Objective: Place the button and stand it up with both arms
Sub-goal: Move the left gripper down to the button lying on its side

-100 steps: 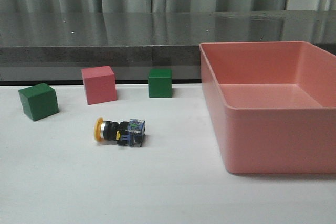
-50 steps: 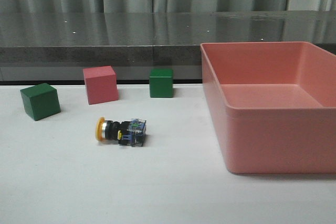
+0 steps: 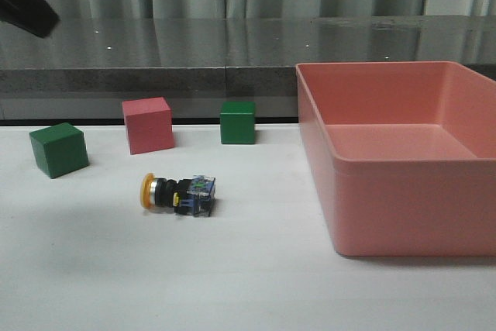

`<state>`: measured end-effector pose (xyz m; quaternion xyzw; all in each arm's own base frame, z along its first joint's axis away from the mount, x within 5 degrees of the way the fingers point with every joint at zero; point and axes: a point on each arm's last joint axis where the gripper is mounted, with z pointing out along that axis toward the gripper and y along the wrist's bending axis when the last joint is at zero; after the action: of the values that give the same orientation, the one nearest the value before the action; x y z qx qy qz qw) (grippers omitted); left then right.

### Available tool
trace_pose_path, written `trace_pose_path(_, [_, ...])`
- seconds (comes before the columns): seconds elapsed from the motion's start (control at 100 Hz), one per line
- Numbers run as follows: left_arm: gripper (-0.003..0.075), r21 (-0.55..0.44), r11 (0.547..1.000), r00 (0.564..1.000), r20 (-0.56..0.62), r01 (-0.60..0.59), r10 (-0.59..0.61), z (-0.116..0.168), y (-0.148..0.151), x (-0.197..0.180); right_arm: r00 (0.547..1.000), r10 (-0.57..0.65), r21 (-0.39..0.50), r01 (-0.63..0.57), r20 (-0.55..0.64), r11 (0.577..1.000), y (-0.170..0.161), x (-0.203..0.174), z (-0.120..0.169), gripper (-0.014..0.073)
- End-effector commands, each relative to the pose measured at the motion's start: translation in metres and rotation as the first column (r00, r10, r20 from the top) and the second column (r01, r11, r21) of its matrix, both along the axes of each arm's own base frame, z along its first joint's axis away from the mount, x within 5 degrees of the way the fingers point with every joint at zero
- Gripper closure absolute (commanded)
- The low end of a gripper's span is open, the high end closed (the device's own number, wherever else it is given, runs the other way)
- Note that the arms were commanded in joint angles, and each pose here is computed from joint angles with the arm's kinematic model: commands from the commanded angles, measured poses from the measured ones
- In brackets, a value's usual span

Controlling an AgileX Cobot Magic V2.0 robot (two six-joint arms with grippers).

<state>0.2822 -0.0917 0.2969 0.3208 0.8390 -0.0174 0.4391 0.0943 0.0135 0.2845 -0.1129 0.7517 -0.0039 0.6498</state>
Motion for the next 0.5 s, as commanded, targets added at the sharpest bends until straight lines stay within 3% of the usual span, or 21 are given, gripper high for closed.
trace_pose_path(0.0, [0.0041, -0.027, 0.999, 0.99, 0.139, 0.022, -0.018, 0.015, -0.015, 0.011, 0.995, -0.017, 0.016, 0.016, 0.099, 1.0, -0.001, 0.001, 0.016, 0.0704])
trace_pose_path(0.03, [-0.0004, -0.03, 0.999, 0.987, 0.158, 0.02, -0.015, 0.013, -0.017, 0.014, 0.995, -0.017, 0.016, 0.016, 0.099, 1.0, -0.001, 0.001, 0.016, 0.0704])
trace_pose_path(0.2, [0.0084, -0.034, 0.999, 0.988, 0.156, 0.016, -0.01, -0.004, -0.027, 0.027, 0.995, -0.017, 0.016, 0.016, 0.099, 1.0, -0.001, 0.001, 0.016, 0.0704])
trace_pose_path(0.33, [0.0139, -0.105, 0.994, 0.995, 0.088, -0.027, 0.036, -0.017, -0.03, 0.033, 0.995, -0.017, 0.016, 0.016, 0.099, 1.0, -0.001, 0.001, 0.016, 0.0704])
trace_pose_path(0.49, [0.0155, -0.102, 0.994, 0.999, 0.032, -0.032, 0.036, -0.03, -0.033, 0.037, 0.995, -0.017, 0.016, 0.016, 0.099, 1.0, -0.001, 0.001, 0.016, 0.0704])
